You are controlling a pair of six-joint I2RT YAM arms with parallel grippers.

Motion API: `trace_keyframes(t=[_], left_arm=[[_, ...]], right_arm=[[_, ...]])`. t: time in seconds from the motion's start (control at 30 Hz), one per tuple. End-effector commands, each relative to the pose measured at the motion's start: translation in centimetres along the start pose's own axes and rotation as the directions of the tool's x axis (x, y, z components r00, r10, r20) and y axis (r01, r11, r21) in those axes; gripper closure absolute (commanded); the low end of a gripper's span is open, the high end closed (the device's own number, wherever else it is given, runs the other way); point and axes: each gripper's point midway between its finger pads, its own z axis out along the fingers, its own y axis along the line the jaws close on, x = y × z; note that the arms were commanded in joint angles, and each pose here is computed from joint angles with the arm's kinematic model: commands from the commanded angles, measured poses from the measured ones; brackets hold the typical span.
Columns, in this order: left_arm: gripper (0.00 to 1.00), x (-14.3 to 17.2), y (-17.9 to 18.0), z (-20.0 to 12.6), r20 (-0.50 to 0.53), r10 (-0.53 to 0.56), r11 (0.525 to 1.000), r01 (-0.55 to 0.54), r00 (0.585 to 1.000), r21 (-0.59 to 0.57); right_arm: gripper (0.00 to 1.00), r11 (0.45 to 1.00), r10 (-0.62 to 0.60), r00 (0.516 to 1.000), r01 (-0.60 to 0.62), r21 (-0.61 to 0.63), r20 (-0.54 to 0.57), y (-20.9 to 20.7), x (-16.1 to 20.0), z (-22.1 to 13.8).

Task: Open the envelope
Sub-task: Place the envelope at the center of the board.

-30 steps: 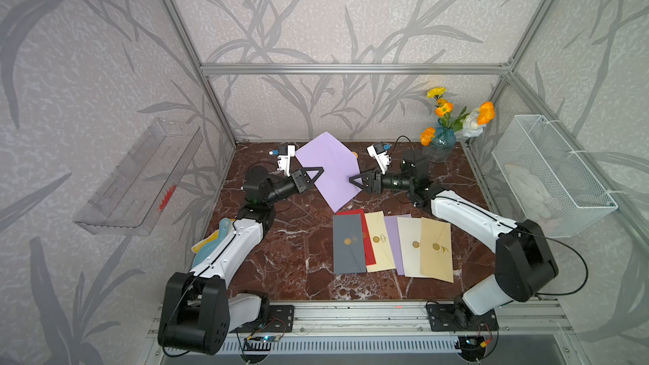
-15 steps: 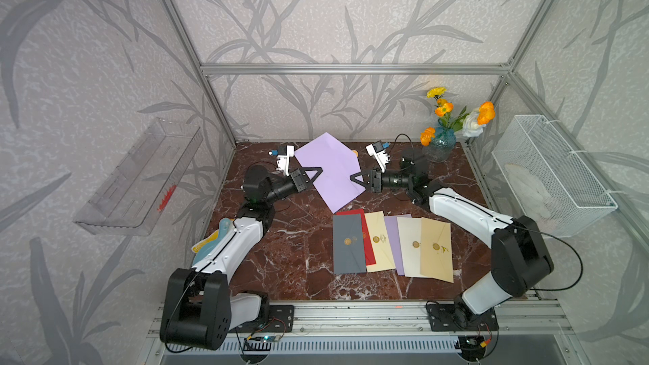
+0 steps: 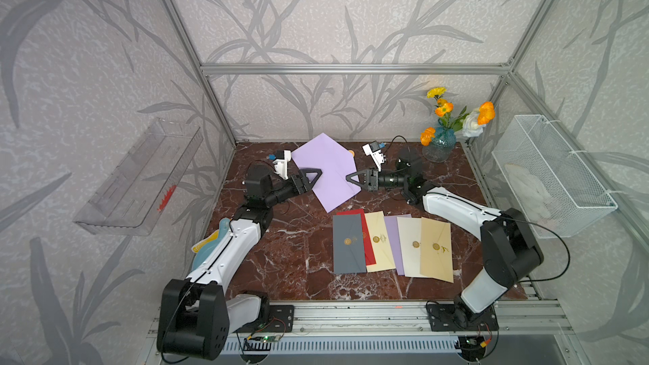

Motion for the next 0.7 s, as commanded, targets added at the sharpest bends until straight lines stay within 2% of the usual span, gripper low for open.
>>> trace_keyframes(t=[0.0, 0.1, 0.27, 0.47, 0.67], left_arm=[[0.2, -1.4, 1.1, -1.9, 0.092, 0.075, 0.987, -0.061, 0.993, -0.148], [0.18, -1.9, 2.1, -3.9, 0.155, 0.118, 0.962, -0.075, 0.981, -0.263], [0.18, -2.3, 2.7, -6.9, 0.228, 0.164, 0.925, -0.07, 0.96, -0.372], [0.16, -2.0, 3.1, -8.4, 0.256, 0.167, 0.908, -0.047, 0.952, -0.416], [0.16, -1.4, 3.2, -9.1, 0.282, 0.133, 0.913, -0.006, 0.95, -0.409]], right_arm=[[1.0, 1.0, -0.019, 0.997, 0.019, 0.004, 0.079, 0.6, -2.8, 0.3], [1.0, 0.999, 0.022, 0.993, -0.028, 0.045, 0.115, -1.4, -3.7, 1.2], [1.0, 0.985, 0.074, 0.979, -0.101, 0.137, 0.19, -4.2, -5.5, 3.3], [1.0, 0.958, 0.147, 0.954, -0.202, 0.201, 0.261, -7.7, -5.6, 8.8], [1.0, 0.932, 0.231, 0.916, -0.305, 0.194, 0.329, -11.0, -4.3, 14.6]])
